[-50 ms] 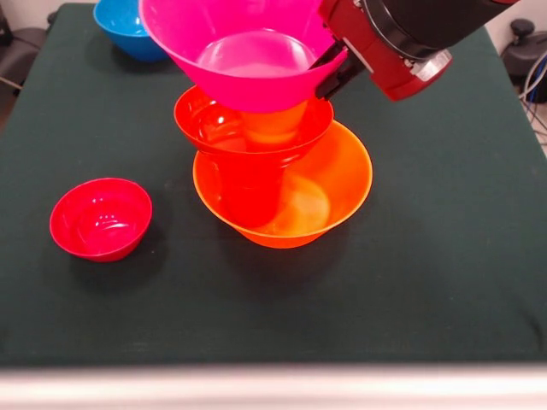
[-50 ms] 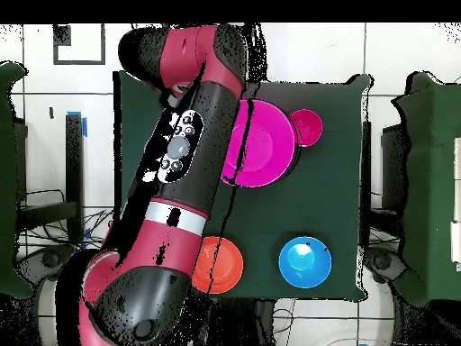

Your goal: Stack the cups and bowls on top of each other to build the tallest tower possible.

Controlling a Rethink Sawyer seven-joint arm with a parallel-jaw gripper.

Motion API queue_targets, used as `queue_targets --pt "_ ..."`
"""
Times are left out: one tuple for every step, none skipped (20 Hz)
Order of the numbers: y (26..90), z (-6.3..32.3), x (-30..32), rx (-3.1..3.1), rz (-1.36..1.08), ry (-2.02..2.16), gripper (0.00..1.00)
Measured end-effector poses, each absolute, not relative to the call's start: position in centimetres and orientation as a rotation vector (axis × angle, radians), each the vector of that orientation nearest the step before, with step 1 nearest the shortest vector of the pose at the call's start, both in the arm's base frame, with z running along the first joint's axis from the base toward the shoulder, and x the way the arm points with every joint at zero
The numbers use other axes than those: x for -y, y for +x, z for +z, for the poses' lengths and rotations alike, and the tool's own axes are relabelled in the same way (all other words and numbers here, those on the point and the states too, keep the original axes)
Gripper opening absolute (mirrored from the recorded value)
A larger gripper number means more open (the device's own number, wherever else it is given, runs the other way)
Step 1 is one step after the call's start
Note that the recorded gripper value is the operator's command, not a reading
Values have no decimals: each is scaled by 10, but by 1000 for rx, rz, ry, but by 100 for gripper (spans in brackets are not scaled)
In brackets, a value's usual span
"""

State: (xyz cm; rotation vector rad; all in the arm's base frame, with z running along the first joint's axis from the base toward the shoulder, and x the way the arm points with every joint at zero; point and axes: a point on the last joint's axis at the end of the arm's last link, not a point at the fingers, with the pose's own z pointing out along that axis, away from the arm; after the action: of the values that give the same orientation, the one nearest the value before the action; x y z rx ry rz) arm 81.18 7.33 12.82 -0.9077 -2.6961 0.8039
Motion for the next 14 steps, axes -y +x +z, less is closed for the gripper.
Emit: queue_targets --pt "812 128 -74 2697 803 -907 0" --pt "812 128 -76 2698 803 -906 0" --pt "812 128 -76 2697 803 -906 0" --pt "812 128 -77 2697 803 -905 0" --pt "812 128 -78 2698 803 -904 0" --pt "811 128 -79 2698 802 -904 0" --pt "811 128 -80 2698 802 -902 0" --pt "811 127 -82 2699 802 -901 0" --pt "811 127 -82 2699 802 -901 0" --pt "811 127 -83 2699 803 -899 0" --pt "810 126 -84 2698 803 -899 0" --pt "810 126 -84 2698 802 -898 0" --pt "810 125 -85 2697 802 -898 0" --pt "810 125 -85 2696 801 -898 0"
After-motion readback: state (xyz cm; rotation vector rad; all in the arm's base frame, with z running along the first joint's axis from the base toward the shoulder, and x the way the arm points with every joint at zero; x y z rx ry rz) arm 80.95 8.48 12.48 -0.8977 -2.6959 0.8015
